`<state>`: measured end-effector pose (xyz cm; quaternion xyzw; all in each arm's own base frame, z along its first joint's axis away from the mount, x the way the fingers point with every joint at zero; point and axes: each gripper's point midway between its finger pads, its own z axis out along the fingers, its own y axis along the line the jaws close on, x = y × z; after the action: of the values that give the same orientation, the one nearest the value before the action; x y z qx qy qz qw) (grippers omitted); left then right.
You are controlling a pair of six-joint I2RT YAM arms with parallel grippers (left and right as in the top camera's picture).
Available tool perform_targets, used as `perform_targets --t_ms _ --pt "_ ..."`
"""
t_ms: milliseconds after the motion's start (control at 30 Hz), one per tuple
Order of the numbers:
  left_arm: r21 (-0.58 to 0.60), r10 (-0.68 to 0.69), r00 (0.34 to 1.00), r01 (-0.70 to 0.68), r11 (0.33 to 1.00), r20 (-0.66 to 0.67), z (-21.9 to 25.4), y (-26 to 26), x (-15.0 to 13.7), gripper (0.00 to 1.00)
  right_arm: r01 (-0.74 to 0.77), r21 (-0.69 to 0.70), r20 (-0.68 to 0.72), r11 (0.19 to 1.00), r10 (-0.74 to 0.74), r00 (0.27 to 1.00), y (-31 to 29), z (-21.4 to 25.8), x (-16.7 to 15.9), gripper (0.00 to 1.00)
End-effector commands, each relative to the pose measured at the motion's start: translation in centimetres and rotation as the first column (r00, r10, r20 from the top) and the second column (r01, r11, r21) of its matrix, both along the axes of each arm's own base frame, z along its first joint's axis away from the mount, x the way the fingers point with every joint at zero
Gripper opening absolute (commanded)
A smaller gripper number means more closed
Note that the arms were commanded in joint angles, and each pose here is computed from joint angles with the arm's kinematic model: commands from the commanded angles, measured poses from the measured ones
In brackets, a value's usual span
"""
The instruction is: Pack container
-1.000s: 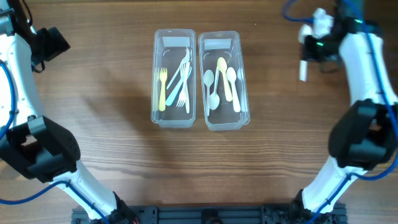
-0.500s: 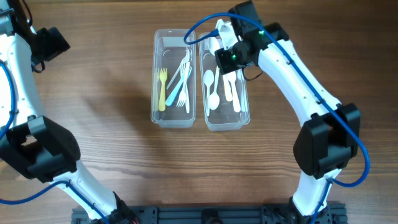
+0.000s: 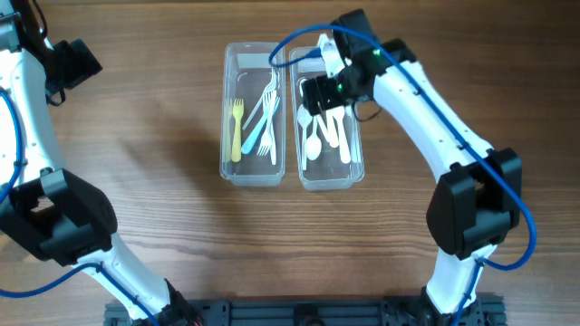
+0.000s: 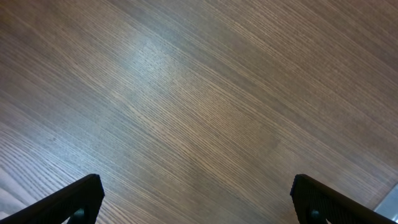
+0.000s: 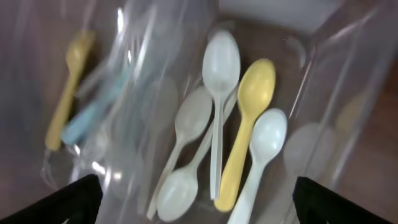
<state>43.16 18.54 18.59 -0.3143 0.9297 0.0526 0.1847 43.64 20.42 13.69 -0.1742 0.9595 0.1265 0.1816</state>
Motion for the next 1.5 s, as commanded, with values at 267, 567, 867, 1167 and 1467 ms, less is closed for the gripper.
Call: perform_targets --t_ms 267,567,867,1167,1467 --pt "0.02 0.006 1.0 -0.007 1.0 0.024 1.3 0.3 -0.3 1.0 0.174 0.084 0.382 0.981 -0.193 0.904 -6.5 15.0 6.8 1.0" --pt "0.02 0.006 1.0 -0.007 1.0 0.024 1.3 0.3 -0.3 1.0 0.173 0.074 0.38 0.982 -0.188 0.906 -6.7 14.8 6.7 1.0" --pt "0.02 0.006 1.0 -0.007 1.0 0.024 1.3 0.3 -0.3 1.0 0.176 0.087 0.741 0.981 -0.181 0.647 -11.7 32.7 -1.4 1.0" --pt "0.02 0.006 1.0 -0.007 1.0 0.024 1.3 0.3 -0.3 1.0 0.264 0.177 0.86 0.948 -0.279 0.428 -18.2 36.8 -14.4 1.0" --pt "0.02 0.006 1.0 -0.007 1.0 0.024 1.3 0.3 -0.3 1.0 0.253 0.199 0.879 0.947 -0.286 0.381 -18.6 20.2 -19.0 1.0"
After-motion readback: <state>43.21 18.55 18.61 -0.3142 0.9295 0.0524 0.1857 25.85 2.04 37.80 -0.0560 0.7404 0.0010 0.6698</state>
